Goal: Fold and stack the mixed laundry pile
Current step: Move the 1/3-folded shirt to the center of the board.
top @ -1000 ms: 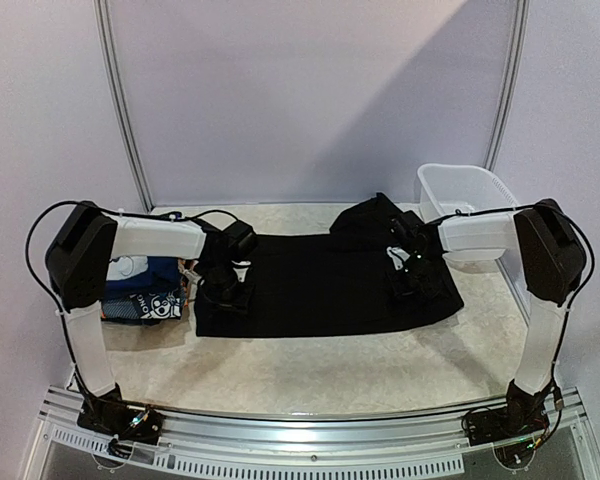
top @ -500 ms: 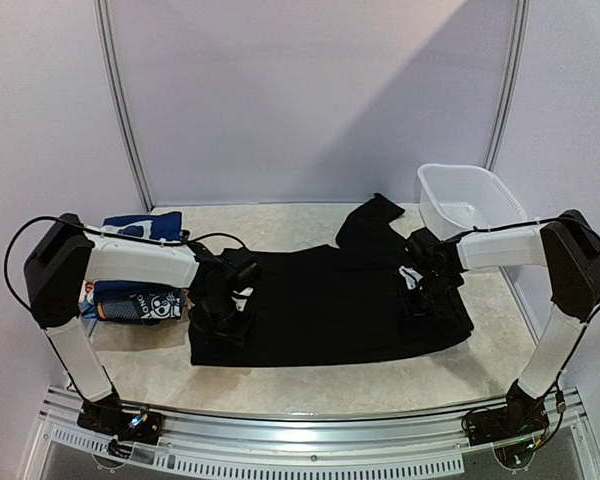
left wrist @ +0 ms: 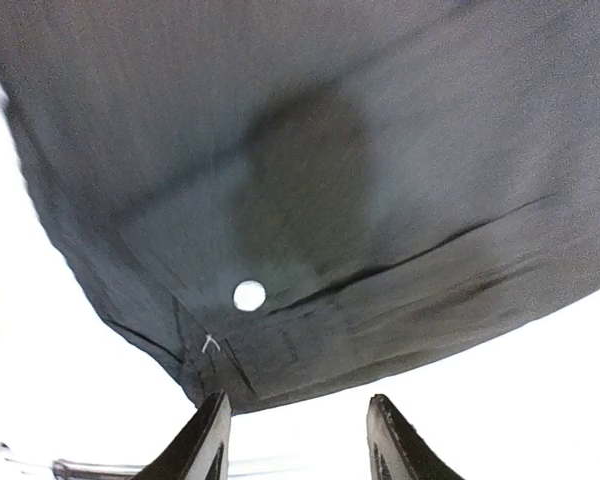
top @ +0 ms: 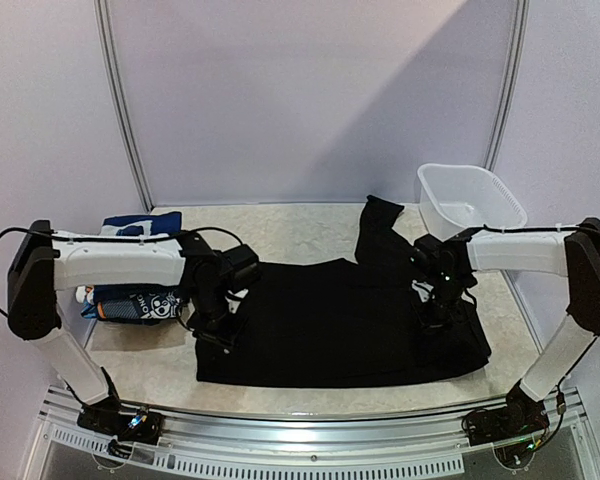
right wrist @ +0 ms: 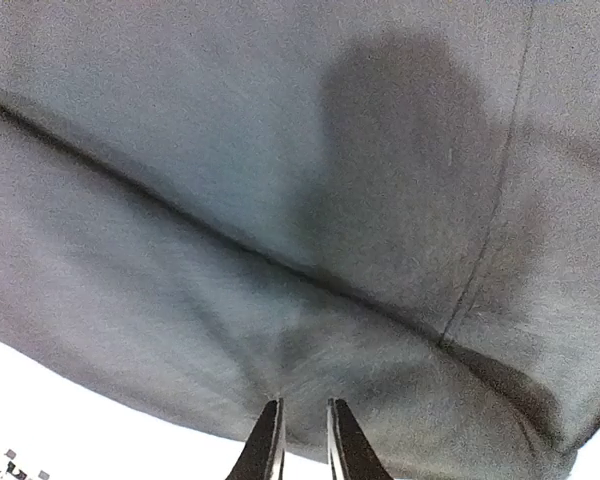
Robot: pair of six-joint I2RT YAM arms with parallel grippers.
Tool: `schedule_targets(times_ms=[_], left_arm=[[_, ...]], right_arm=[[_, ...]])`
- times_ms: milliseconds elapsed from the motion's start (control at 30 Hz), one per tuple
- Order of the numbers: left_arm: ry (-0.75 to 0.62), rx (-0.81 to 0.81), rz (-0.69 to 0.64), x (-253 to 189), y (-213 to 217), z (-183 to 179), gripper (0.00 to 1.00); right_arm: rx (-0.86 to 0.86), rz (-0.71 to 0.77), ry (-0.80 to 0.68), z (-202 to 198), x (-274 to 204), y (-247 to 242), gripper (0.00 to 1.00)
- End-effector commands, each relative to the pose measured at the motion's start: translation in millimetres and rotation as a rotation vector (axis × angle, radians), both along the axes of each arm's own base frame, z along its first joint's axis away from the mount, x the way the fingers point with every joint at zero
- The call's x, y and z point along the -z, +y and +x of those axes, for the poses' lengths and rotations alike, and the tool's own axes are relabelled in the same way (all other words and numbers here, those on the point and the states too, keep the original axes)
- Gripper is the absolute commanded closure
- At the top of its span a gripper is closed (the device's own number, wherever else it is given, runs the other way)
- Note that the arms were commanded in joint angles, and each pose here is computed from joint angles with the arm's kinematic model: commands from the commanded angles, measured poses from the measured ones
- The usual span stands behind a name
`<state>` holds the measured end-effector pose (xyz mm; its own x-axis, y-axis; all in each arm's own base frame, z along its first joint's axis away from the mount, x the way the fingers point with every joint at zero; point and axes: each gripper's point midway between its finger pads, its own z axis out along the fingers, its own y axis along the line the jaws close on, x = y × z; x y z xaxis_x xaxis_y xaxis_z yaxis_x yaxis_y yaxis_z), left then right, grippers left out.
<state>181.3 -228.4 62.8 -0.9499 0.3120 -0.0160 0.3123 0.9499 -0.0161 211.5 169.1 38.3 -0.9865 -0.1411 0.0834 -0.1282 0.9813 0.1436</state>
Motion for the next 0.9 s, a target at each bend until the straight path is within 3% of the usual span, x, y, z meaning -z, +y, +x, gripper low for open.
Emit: schedule_targets(times_ms=[0,433,867], left_arm=[[-0.116,0.025,0.008,-42.4,-3.1,39.5,0.53],[-0.357,-0.043,0.003,-113.9,26.4,146.9,0.48],[-0.425,0.017,-0.087,-115.3,16.5,224.0,0.38]], right_arm=[[-0.029,0.038,-0.112,31.6,-48.9,13.6,0.84],[-0.036,0.061,-0.403,124.2,-136.7,25.0,0.81],[0.009,0.065,-0.449,169.0,-152.4,17.4,0.75]])
